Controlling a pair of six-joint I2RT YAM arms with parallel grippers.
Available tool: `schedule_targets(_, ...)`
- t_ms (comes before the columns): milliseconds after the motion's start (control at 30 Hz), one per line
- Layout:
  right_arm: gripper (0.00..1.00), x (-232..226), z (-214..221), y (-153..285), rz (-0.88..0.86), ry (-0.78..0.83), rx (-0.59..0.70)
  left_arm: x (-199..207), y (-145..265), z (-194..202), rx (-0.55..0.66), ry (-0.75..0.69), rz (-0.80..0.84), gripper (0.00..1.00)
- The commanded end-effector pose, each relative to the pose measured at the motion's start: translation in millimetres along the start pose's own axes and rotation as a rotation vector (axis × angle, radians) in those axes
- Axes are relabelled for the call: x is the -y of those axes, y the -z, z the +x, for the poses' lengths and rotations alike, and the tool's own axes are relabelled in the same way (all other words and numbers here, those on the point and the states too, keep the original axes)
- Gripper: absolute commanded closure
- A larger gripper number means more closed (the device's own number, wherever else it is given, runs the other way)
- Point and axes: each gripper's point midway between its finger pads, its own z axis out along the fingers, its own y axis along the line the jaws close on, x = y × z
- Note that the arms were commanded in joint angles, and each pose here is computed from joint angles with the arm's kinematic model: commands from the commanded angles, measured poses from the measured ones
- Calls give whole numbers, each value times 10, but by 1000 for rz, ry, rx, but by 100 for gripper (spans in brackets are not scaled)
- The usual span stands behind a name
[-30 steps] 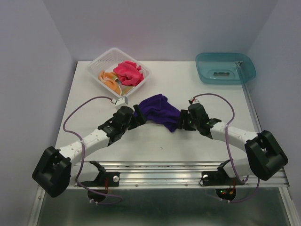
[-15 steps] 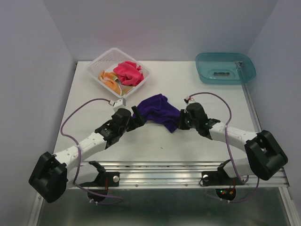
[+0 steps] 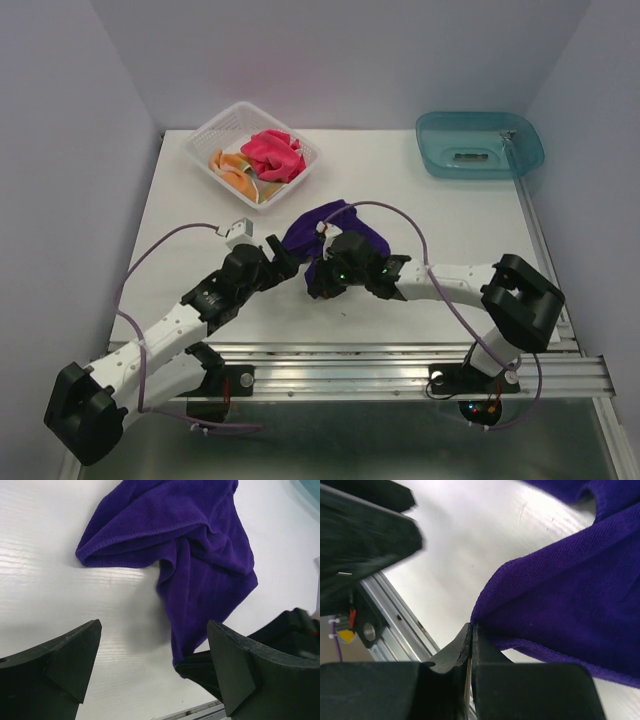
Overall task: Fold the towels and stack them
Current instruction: Flatten out the crumpled towel
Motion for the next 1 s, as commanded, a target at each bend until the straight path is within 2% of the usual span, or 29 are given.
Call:
schedule_targets(0, 98, -293, 38, -164, -76, 35, -37, -259, 103, 14, 24, 45, -94, 1)
schedule_targets(33, 88, -313, 53, -175, -83, 39, -45, -252, 130, 6, 31, 53, -83, 1)
schedule_targets(100, 81, -328, 50, -158, -84, 43, -42, -290, 132, 74, 16, 63, -77, 1)
schedule_targets(233, 40, -281, -103, 17, -27, 40, 33, -245, 147, 180, -22, 63, -23, 1)
schedule_targets(267, 34, -238, -86, 61, -4, 25, 37, -219, 137, 243, -43, 64, 8, 1)
schedule_targets(300, 23, -241, -205, 170, 15, 23, 91, -180, 135, 279, -56, 61, 39, 1)
schedule_targets(400, 13, -35, -244, 336, 130, -12, 140, -24, 99, 425, -103, 51, 158, 1)
schedule_targets(433, 4, 125, -323, 403, 222, -21, 192, 4, 82, 504, -137, 48, 179, 1)
schedule_targets(533, 0, 534, -385, 702, 434, -87, 275, 112, 40, 637, -187, 23, 216, 1)
schedule_targets(633, 0, 899, -402, 972, 541, -184, 338, 182, 5, 769, -224, -22, 202, 1)
schedule_targets(667, 0, 1031, -499, 1101, 556, -237, 387, 218, 7, 818, -237, -39, 203, 1)
schedule_targets(967, 0, 1626, -419, 1306, 688, -363, 413, -72, -173, 1106, -297, -98, 25, 3)
